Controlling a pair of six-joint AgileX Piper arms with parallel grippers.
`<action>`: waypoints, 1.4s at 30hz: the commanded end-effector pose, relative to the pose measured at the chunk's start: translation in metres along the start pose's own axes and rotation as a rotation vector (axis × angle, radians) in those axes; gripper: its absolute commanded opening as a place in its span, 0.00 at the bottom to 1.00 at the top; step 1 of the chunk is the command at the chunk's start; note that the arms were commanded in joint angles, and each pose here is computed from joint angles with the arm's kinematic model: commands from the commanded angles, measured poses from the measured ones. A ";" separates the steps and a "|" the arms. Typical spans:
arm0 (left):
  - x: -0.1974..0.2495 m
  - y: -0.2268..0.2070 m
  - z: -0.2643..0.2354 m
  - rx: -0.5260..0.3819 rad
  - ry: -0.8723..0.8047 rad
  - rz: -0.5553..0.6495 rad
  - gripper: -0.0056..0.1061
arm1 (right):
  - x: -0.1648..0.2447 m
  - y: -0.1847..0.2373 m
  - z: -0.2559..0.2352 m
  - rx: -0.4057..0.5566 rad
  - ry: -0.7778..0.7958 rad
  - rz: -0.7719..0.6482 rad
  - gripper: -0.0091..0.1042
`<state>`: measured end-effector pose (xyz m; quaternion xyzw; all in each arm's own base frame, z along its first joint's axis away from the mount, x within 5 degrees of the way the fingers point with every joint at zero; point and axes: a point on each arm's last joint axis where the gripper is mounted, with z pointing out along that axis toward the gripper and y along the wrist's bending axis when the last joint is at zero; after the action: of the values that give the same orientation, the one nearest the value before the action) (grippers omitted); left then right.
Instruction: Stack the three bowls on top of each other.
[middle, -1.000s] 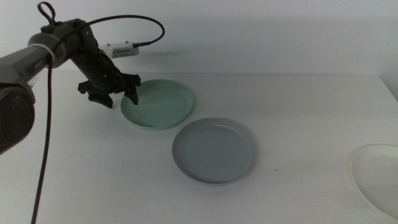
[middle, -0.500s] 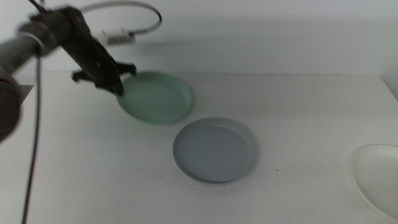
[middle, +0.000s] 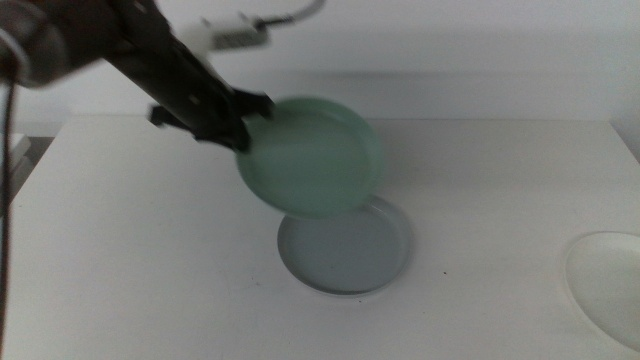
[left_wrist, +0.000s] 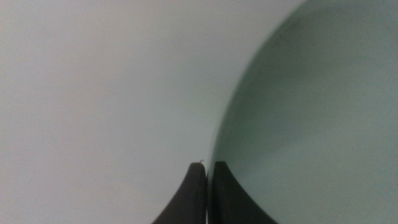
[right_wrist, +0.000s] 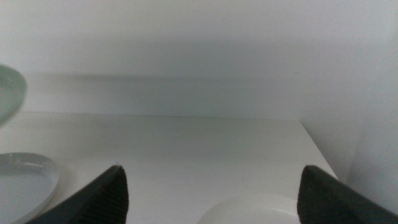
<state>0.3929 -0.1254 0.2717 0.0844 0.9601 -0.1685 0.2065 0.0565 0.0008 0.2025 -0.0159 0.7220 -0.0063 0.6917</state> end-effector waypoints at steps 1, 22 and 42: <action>0.007 -0.016 0.011 0.021 0.001 -0.008 0.03 | 0.001 0.000 0.000 0.004 -0.002 -0.010 0.72; 0.029 -0.027 0.088 0.034 0.186 -0.046 0.04 | 0.001 0.000 0.000 0.004 -0.002 -0.010 0.72; 0.012 -0.030 -0.070 0.084 0.006 0.258 0.89 | 0.001 0.000 0.000 0.004 -0.002 -0.010 0.72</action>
<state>0.3676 -0.1363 0.3067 0.1966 0.9445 -0.1812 0.1910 0.0565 0.0008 0.2025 -0.0159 0.7220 -0.0063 0.6917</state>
